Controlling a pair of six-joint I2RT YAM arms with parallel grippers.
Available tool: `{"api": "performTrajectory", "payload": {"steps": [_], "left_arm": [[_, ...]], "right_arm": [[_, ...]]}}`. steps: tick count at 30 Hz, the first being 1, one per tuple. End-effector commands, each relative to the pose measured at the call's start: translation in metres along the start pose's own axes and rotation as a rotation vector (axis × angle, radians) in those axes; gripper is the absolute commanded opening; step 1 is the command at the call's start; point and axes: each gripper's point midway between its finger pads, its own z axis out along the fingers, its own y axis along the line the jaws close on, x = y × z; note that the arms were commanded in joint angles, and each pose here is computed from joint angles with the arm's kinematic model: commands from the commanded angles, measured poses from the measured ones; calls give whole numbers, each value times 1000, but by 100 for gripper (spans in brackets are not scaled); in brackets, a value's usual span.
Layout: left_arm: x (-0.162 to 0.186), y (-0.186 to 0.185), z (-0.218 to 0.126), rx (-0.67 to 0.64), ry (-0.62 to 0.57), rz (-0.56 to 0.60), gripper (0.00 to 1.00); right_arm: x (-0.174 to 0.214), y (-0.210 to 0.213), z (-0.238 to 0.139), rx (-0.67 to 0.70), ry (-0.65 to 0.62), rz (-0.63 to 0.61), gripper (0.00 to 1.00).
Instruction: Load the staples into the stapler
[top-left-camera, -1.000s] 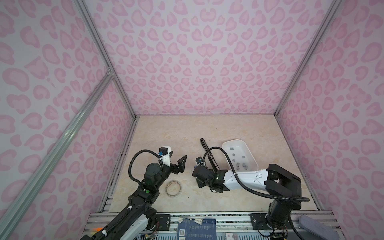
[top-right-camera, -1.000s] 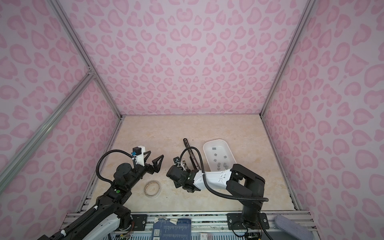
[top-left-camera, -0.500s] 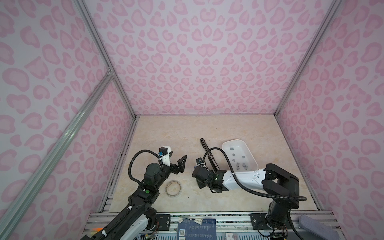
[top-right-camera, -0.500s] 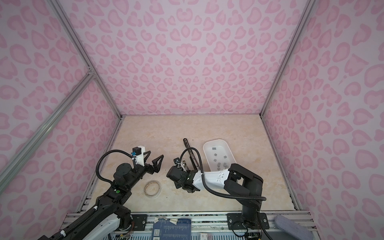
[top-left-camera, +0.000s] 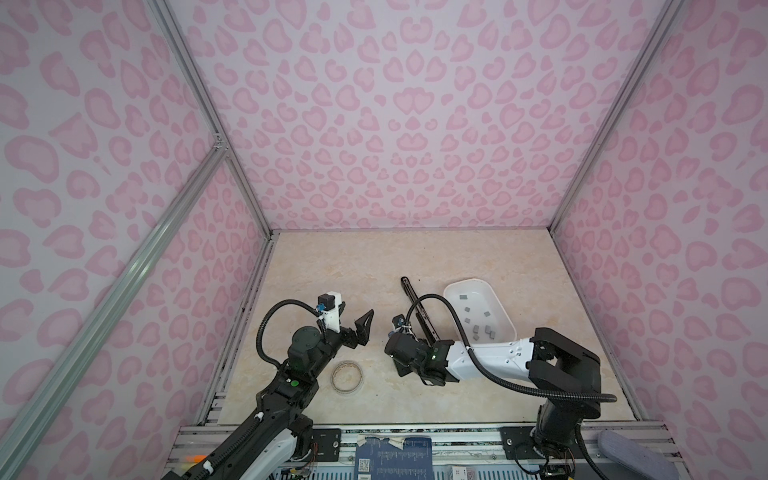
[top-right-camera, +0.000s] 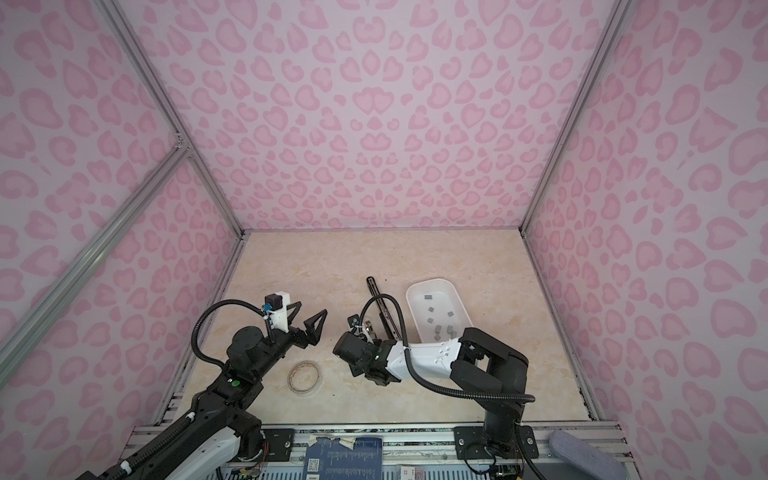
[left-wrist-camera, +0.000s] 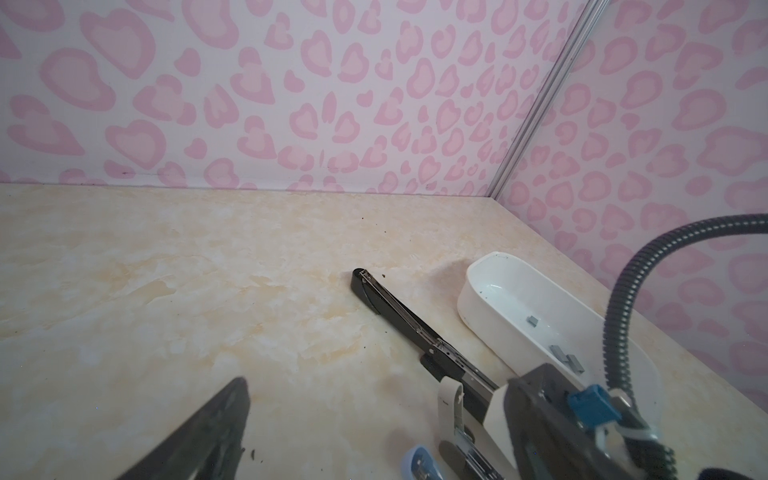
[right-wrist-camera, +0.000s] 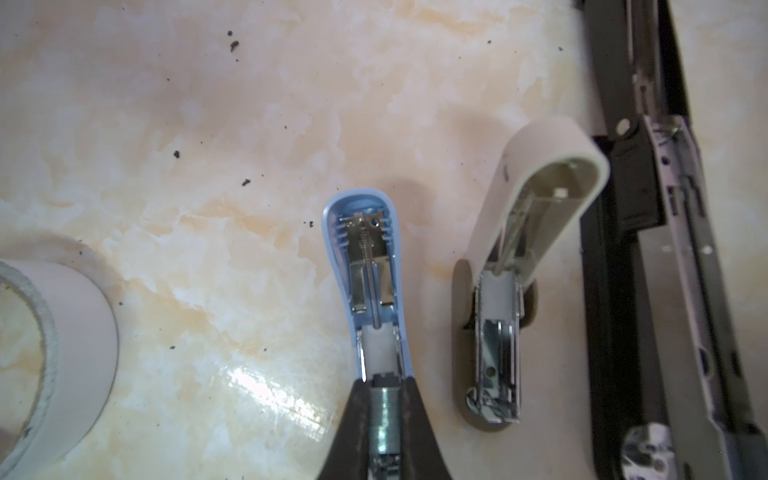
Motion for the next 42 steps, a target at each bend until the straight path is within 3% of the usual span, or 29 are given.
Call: {"api": "performTrajectory", "payload": {"steps": [1, 31, 42], "left_arm": [[-6, -1, -1, 2, -22, -1, 96], [-6, -2, -1, 4, -22, -1, 96], [-5, -1, -2, 5, -22, -2, 96]], "right_arm": [[4, -4, 3, 24, 4, -4, 2], [18, -3, 3, 25, 53, -8, 4], [16, -3, -3, 23, 35, -4, 17]]}}
